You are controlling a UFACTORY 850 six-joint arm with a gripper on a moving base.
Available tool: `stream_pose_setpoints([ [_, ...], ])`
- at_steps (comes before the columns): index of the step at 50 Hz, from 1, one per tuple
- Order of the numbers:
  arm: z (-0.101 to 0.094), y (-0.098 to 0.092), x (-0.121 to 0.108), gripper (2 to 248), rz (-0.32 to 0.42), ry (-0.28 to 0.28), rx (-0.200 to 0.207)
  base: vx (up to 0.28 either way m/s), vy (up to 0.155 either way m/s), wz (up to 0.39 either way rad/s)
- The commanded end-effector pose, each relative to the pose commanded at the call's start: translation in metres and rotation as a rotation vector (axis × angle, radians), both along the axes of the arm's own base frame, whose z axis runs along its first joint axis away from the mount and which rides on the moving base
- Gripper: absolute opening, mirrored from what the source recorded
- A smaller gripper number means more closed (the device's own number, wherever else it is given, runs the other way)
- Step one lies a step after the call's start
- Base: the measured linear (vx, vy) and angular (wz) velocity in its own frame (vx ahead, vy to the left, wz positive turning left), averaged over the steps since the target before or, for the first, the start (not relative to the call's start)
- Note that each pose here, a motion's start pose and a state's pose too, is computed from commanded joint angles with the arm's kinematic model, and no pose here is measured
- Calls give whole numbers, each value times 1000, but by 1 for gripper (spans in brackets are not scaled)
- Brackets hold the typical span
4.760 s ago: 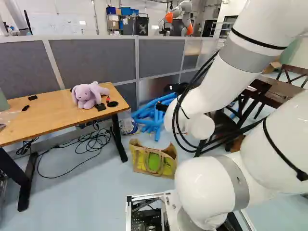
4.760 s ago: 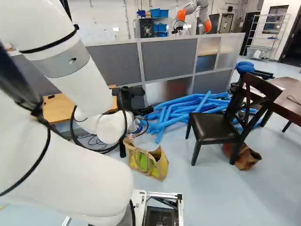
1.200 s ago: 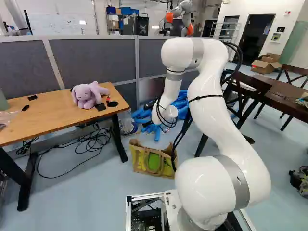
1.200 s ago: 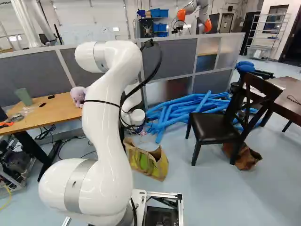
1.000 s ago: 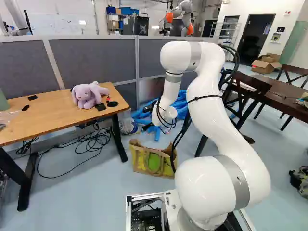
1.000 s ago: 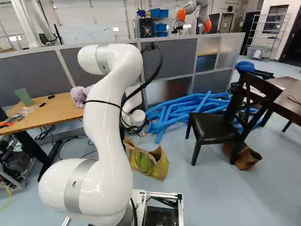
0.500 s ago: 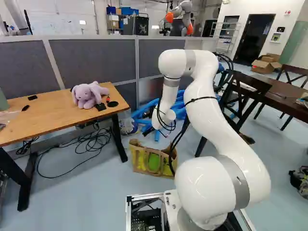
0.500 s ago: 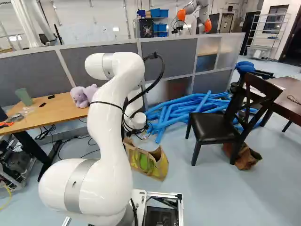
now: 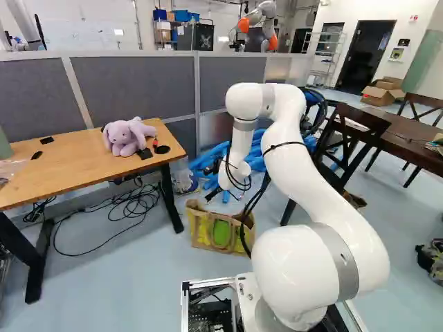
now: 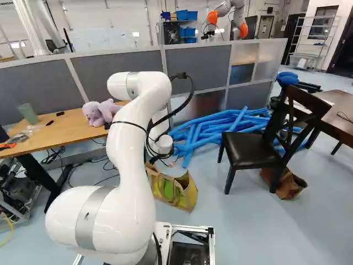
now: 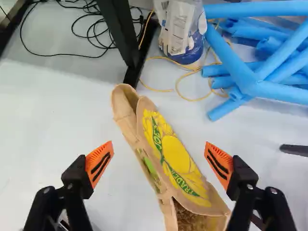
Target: Pick up the bag on the ground and place it on the table
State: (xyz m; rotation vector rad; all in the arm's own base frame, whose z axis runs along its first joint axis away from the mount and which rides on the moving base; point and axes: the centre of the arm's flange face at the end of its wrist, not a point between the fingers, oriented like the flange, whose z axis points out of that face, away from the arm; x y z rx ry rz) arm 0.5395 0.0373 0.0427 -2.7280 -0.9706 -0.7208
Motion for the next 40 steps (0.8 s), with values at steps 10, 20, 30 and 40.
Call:
stream_pose_setpoints([
  [10,-16,0,2,247,37,21,-15,0,0,0],
  [20,-32,0,4,247,74,42,-30,0,0,0],
  [30,-48,0,6,247,111,60,-45,0,0,0],
  [40,-63,0,7,247,147,76,-57,0,0,0],
])
